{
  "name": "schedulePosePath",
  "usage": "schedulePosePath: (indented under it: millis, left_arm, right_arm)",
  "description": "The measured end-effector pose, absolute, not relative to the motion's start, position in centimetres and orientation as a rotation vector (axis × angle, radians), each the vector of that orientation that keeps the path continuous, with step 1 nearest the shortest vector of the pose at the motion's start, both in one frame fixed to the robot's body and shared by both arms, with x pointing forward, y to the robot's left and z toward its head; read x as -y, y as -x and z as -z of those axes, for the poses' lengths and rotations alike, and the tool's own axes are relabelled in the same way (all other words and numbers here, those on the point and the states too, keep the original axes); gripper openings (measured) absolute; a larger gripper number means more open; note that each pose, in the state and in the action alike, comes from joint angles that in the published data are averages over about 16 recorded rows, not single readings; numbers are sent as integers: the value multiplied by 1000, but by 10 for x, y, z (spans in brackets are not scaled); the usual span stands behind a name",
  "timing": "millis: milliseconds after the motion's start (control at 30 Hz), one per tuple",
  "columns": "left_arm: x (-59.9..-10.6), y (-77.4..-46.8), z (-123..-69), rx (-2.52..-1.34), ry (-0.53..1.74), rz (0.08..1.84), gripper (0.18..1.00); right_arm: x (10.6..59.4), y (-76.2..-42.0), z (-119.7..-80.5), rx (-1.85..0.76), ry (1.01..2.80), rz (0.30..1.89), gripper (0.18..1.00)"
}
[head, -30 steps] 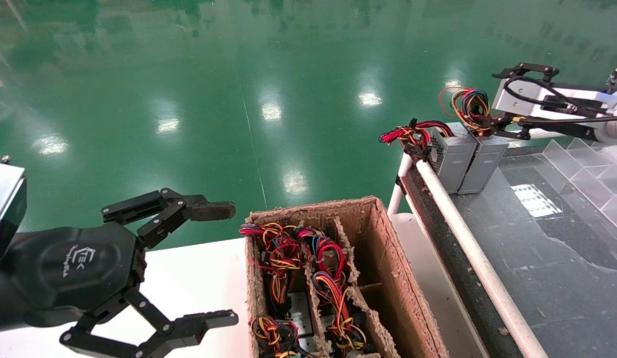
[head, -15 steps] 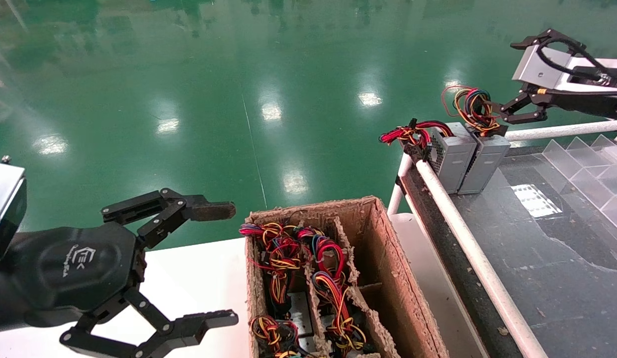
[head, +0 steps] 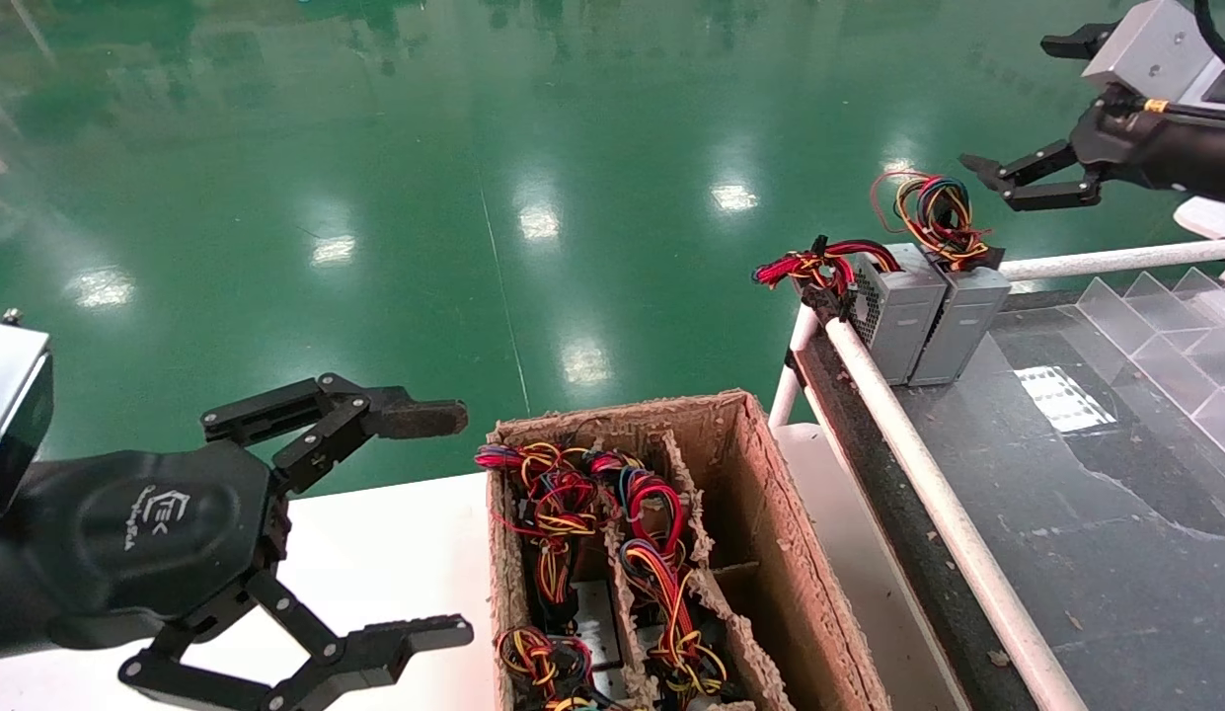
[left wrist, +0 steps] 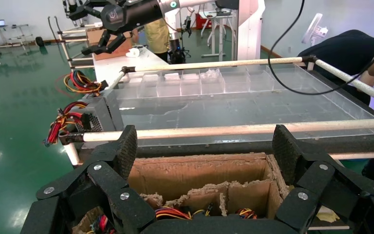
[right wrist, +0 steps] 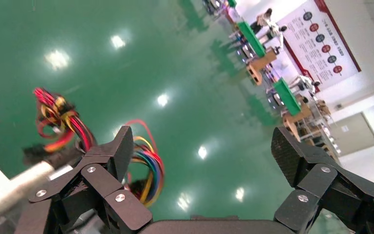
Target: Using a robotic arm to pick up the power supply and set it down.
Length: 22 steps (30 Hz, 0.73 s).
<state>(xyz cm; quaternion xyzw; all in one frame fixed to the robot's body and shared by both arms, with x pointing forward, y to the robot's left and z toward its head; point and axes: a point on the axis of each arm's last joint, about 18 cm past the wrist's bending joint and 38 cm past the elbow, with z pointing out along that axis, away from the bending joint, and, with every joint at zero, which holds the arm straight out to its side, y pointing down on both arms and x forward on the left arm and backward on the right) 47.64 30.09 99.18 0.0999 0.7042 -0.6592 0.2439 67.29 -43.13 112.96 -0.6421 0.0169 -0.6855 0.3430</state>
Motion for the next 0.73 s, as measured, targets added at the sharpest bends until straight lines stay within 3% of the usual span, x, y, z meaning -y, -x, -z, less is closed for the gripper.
schedulePosePath:
  millis: [733]
  left_arm:
    - [-301, -476, -992, -1923, -273, 1801, 1001]
  right_arm:
    - [407, -637, -1100, 14, 1519, 1500, 1001]
